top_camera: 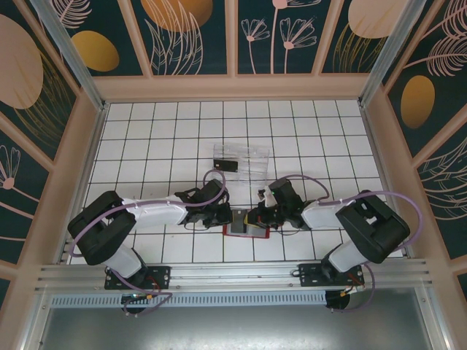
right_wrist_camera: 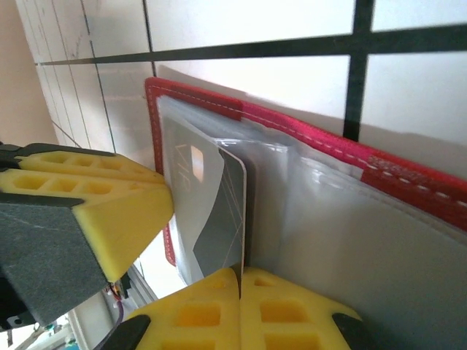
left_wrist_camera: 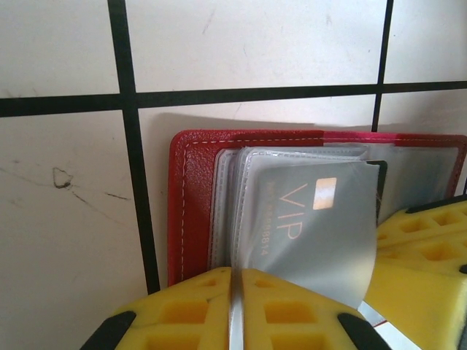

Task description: Take the credit cards out of the card holder

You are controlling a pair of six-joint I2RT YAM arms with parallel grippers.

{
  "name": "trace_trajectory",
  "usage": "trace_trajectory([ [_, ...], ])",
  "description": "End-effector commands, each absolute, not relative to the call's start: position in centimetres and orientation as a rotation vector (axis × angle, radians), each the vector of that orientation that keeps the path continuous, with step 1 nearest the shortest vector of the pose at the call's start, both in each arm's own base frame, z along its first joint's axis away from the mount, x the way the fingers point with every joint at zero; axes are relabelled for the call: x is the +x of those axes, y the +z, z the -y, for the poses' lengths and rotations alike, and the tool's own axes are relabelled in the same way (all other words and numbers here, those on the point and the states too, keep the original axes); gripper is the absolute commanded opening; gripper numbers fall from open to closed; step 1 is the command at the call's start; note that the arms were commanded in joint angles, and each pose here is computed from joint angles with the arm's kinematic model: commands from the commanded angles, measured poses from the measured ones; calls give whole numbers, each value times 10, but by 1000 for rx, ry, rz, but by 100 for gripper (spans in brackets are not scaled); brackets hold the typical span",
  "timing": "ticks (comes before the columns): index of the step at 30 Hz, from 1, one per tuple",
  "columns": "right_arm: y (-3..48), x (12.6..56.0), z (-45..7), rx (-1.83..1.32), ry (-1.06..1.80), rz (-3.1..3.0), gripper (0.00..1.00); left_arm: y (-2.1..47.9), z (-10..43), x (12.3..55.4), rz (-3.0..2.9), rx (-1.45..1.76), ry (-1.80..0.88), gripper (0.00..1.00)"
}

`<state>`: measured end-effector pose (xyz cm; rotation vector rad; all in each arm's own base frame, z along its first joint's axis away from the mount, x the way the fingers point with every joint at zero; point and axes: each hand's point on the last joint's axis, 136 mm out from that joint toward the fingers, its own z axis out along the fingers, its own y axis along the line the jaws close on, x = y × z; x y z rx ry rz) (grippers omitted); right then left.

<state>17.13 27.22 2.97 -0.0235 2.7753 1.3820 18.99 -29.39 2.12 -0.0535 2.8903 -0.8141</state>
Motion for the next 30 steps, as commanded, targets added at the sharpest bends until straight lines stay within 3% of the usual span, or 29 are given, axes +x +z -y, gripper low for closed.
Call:
trace_trajectory([
  [1, 31, 173, -262, -45, 1277, -2783, 5, 0, 274, 178, -2971, -34, -662, 12],
  [19, 65, 184, -208, 67, 1037, -2731, 3, 14, 283, 191, -2923, 22, -655, 14],
  [25, 98, 210, -199, -3, 911, -2624, 2, 47, 295, 210, -2839, 52, -683, 22],
  [30, 127, 237, -198, -214, 744, -2524, 0, 84, 296, 233, -2748, 65, -693, 24],
])
